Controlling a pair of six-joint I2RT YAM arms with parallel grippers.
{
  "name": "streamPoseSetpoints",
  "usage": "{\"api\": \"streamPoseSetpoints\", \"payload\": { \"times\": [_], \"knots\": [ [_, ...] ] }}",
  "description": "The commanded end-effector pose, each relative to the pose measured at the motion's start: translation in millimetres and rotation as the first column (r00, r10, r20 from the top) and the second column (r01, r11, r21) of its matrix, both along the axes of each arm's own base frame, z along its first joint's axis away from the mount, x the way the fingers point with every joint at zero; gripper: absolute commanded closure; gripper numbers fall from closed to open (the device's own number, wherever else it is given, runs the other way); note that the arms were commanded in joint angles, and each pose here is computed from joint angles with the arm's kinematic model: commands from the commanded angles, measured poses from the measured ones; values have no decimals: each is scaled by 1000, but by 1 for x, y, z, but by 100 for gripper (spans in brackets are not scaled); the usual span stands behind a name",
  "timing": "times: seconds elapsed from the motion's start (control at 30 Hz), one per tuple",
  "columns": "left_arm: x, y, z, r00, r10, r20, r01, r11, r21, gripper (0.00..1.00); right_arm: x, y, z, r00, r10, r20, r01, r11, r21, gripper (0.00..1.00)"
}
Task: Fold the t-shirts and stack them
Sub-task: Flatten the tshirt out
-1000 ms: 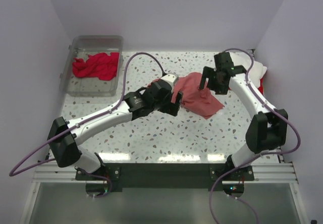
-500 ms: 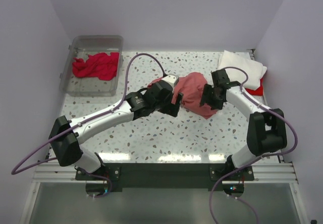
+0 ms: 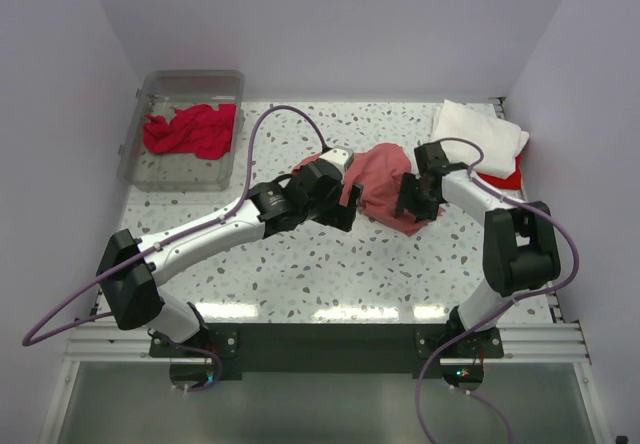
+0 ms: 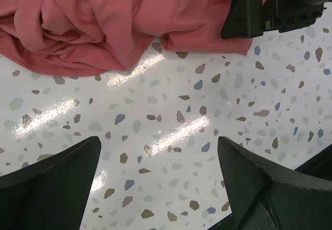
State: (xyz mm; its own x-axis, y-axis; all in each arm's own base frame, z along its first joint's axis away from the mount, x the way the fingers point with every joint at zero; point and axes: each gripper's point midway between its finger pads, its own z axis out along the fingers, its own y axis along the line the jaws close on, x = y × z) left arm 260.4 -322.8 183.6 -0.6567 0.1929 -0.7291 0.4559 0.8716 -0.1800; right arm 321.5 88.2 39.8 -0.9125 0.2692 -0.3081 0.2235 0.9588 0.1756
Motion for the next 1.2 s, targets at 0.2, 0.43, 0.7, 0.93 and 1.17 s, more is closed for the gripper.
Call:
{"api": "streamPoseSetpoints", "payload": {
  "times": [0.2, 0.43, 0.7, 0.93, 1.17],
  "knots": [
    [-2, 7, 2, 999, 40, -8, -40, 999, -12, 0, -17, -5, 17, 999, 12, 33, -12, 1000, -7, 43],
    [-4, 6, -2, 999, 38, -20, -38, 999, -18, 0, -22, -4, 30, 995, 67, 69, -67, 998, -3, 44],
    [-4, 6, -2, 999, 35, -18, -35, 999, -19, 0, -26, 4, 8, 987, 161, 28, -161, 987, 10, 47],
    [-4, 9, 0, 999, 43, -12, -43, 999, -15, 0, -17, 6, 1, 975, 219, 34, -218, 976, -19, 46],
    [-5, 10, 0, 999, 45, -14, -45, 999, -16, 0, -11, 1, -11, 971, 238, 20, -237, 970, -55, 49]
  ]
}}
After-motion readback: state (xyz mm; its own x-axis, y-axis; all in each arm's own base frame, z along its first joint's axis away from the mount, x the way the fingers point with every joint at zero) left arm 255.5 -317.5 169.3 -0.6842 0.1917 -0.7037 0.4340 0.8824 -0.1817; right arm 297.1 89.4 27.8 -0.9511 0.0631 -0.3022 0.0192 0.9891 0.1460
